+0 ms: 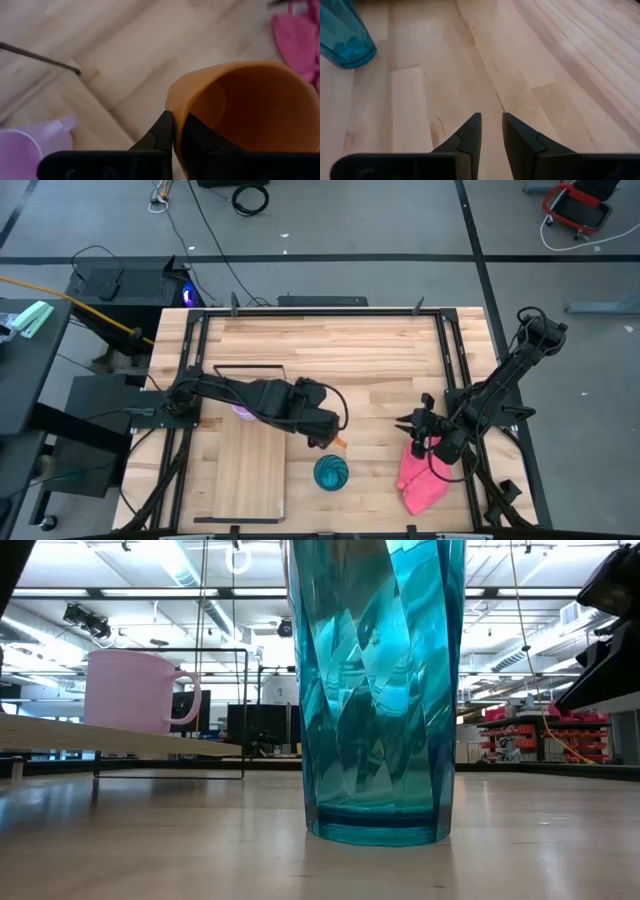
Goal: Stack small to large cups/mugs on shelf
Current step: Put the orange cup on the shelf
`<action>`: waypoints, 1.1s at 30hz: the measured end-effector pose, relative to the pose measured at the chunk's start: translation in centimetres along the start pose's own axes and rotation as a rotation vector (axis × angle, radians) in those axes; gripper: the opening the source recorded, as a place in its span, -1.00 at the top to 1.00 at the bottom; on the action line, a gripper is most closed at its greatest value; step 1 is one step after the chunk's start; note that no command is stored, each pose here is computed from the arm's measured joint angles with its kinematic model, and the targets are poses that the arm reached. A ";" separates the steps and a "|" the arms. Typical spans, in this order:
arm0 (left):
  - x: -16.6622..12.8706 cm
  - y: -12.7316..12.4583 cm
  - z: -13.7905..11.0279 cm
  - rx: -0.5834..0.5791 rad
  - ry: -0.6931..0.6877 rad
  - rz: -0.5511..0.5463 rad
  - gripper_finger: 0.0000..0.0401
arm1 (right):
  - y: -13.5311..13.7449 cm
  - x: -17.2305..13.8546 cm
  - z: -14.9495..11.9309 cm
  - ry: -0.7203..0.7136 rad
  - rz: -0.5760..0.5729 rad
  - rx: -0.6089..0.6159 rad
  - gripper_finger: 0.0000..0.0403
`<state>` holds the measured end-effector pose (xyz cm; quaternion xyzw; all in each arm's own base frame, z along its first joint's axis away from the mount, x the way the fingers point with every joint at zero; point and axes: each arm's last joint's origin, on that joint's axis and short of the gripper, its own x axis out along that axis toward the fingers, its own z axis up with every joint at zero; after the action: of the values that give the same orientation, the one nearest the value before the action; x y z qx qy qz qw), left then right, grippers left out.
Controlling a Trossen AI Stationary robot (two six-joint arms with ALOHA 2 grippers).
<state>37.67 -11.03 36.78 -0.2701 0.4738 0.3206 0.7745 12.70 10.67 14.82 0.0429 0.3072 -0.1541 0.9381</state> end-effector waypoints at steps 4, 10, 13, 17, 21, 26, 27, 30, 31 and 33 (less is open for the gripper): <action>-0.1 0.4 0.5 -0.031 -0.031 0.012 0.88 | 0.4 -0.3 0.0 -0.011 0.033 0.008 0.58; 0.1 0.8 1.3 -0.030 -0.032 0.020 0.88 | 0.9 -0.8 -0.3 -0.020 0.081 -0.001 0.58; 0.0 1.5 2.2 -0.055 -0.045 0.023 0.88 | 1.0 -0.9 -0.3 -0.023 0.088 0.003 0.58; -0.9 2.7 3.4 -0.065 -0.068 0.015 0.88 | 1.0 -1.0 -0.4 -0.023 0.091 0.003 0.58; -2.7 4.3 4.3 -0.061 -0.085 -0.019 0.88 | 1.0 -1.0 -0.4 -0.024 0.091 0.003 0.58; -5.5 6.6 5.0 -0.106 -0.128 -0.071 0.88 | 1.0 -0.9 -0.4 -0.024 0.091 0.003 0.58; -6.1 7.0 5.0 -0.111 -0.137 -0.082 0.88 | 1.0 -1.0 -0.4 -0.024 0.092 0.004 0.58; -7.8 8.0 4.7 -0.125 -0.174 -0.108 0.88 | 1.0 -1.0 -0.4 -0.025 0.092 0.004 0.58; -8.3 8.2 4.7 -0.125 -0.191 -0.111 0.88 | 1.0 -1.0 -0.4 -0.025 0.092 0.004 0.58; -9.0 9.0 4.5 -0.124 -0.227 -0.104 0.88 | 1.0 -1.0 -0.4 -0.025 0.092 0.005 0.58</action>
<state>30.32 -4.11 45.69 -0.3035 0.3476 0.3374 0.8205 12.09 11.96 15.08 0.0573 0.2928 -0.1119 0.9479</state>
